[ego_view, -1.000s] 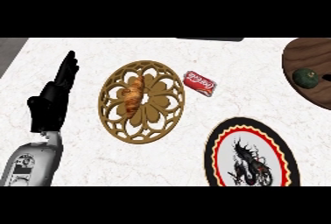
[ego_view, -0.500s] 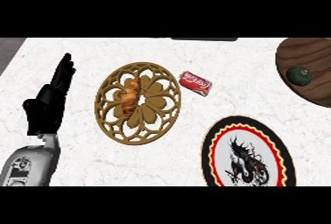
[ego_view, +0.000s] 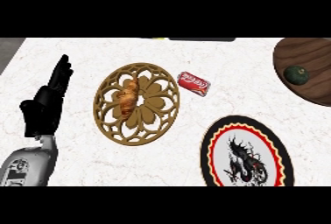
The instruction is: Pick the squash from the plate and place it in the bowl
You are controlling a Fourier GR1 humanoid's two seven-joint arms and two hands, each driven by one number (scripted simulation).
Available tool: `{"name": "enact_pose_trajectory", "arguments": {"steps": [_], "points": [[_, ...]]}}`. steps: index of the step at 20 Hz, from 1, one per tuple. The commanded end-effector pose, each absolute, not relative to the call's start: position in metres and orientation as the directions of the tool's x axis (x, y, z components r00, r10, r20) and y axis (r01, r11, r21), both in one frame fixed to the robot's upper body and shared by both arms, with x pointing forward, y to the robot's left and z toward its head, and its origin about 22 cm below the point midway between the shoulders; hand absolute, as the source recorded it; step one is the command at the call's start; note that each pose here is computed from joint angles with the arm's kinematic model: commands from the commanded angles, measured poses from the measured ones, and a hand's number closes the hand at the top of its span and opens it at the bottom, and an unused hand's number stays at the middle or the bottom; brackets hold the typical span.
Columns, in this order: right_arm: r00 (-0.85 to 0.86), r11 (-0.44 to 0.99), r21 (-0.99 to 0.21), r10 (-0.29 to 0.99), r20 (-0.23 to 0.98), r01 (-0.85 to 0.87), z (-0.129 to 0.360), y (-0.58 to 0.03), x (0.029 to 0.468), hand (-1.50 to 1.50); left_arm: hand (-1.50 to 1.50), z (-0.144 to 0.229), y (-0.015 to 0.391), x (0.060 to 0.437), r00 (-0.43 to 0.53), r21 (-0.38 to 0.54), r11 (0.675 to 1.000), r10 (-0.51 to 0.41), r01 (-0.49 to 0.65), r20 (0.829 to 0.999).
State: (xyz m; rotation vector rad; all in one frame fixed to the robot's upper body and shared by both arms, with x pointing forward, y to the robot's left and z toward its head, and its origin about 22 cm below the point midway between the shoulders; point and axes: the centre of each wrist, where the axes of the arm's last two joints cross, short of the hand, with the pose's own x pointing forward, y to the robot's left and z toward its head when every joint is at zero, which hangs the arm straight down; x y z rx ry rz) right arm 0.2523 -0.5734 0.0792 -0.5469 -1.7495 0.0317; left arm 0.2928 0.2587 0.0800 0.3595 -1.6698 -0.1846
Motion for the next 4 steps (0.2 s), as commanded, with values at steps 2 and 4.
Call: {"name": "enact_pose_trajectory", "arguments": {"steps": [2, 4], "points": [[-0.232, 0.922, -0.271, 0.338, 0.912, 0.276, 0.065, -0.587, 0.219, -1.50, 0.00, 0.077, 0.262, 0.290, -0.096, 0.331, 0.934, -0.345, -0.135, 0.934], [-0.224, 0.924, -0.266, 0.330, 0.917, 0.274, 0.064, -0.583, 0.226, -1.50, 0.00, 0.074, 0.254, 0.292, -0.090, 0.316, 0.938, -0.330, -0.139, 0.940]]}}
